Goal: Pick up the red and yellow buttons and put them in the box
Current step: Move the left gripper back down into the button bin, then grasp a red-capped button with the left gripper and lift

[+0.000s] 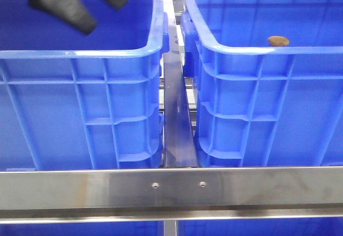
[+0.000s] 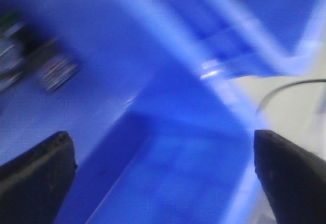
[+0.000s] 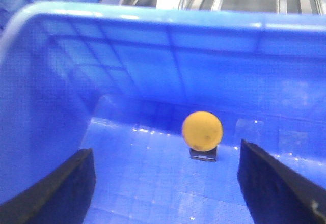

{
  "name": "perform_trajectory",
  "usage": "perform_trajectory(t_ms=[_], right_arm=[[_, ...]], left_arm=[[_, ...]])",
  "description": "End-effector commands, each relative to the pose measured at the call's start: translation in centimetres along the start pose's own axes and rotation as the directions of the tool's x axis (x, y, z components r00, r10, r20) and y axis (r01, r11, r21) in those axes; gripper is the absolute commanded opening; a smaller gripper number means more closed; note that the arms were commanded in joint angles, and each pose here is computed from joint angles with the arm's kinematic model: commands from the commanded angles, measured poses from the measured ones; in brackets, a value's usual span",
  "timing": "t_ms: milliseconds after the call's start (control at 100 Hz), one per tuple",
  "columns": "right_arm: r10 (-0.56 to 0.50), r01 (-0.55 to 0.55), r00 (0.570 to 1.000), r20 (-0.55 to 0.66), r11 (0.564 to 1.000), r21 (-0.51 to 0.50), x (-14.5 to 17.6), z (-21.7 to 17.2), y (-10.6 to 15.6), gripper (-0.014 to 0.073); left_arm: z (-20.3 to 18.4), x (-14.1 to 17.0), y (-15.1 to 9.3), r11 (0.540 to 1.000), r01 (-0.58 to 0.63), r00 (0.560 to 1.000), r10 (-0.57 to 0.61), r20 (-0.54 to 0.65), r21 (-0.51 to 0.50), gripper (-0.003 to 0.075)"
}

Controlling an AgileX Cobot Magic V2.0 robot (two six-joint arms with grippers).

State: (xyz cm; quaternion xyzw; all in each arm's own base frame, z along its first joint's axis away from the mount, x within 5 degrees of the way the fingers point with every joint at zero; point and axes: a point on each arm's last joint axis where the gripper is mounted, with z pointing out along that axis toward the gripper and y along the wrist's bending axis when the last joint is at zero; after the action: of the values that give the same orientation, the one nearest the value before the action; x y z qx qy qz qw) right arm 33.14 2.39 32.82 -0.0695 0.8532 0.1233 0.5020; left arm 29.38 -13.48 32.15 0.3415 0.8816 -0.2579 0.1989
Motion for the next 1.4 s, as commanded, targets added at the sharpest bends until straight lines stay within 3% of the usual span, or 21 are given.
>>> perform_trajectory(t_ms=[0, 230, 420, 500, 720, 900, 950, 1020, 1190, 1290, 1390], right_arm=[[-0.007, 0.007, 0.996, 0.086, 1.0, 0.004, -1.8, -1.8, 0.5, 0.0594], [-0.007, 0.007, 0.997, 0.081, 1.0, -0.001, -1.7, -1.8, 0.6, 0.0594], [-0.007, 0.007, 0.997, 0.077, 1.0, -0.006, -1.7, -1.8, 0.6, 0.0594], [-0.007, 0.009, 0.999, 0.044, 0.999, -0.04, -1.4, -1.8, 0.9, 0.0594], [0.029, -0.045, 0.997, -0.067, 0.967, -0.25, -0.6, -2.3, 3.9, 0.0594], [0.073, -0.16, 0.979, -0.192, 0.857, -0.49, -0.1, -4.1, 6.5, 0.0589], [0.07, -0.174, 0.975, -0.211, 0.83, -0.53, -0.1, -4.7, 6.9, 0.0548], [0.075, -0.184, 0.975, -0.211, 0.801, -0.569, -0.3, -5.5, 7.5, 0.0422], [0.065, -0.153, 0.984, -0.169, 0.793, -0.589, -0.5, -7.6, 8.1, 0.0076], [0.063, -0.137, 0.988, -0.144, 0.793, -0.593, -0.1, -8.9, 8.5, -0.0031], [0.06, -0.119, 0.991, -0.118, 0.79, -0.602, 0.6, -10.4, 8.9, -0.0066]], left_arm=[[-2.1, -0.9, -0.1, 0.986, 0.124, 0.988, -0.112, 0.105, -0.116, 0.0658], [-2.6, -1.2, 1.9, 0.911, 0.281, 0.952, -0.225, 0.206, -0.301, 0.0658], [-3.0, -0.3, 4.2, 0.77, 0.387, 0.922, -0.319, 0.219, -0.508, 0.0658], [-2.9, -0.1, 4.8, 0.728, 0.412, 0.911, -0.34, 0.232, -0.548, 0.0658], [-1.3, -0.1, 5.9, 0.721, 0.411, 0.909, -0.366, 0.198, -0.558, 0.0658], [-0.1, 0.1, 6.7, 0.719, 0.408, 0.908, -0.384, 0.169, -0.562, 0.0658], [0.1, 0.0, 6.8, 0.719, 0.408, 0.908, -0.383, 0.17, -0.562, 0.0658], [0.2, -0.1, 6.9, 0.721, 0.408, 0.909, -0.378, 0.176, -0.56, 0.0658], [0.4, -0.4, 7.1, 0.723, 0.411, 0.91, -0.362, 0.202, -0.555, 0.0658], [0.9, -0.3, 7.3, 0.718, 0.424, 0.903, -0.38, 0.199, -0.552, 0.0658], [1.7, -0.2, 7.8, 0.716, 0.426, 0.901, -0.391, 0.188, -0.553, 0.0658]])
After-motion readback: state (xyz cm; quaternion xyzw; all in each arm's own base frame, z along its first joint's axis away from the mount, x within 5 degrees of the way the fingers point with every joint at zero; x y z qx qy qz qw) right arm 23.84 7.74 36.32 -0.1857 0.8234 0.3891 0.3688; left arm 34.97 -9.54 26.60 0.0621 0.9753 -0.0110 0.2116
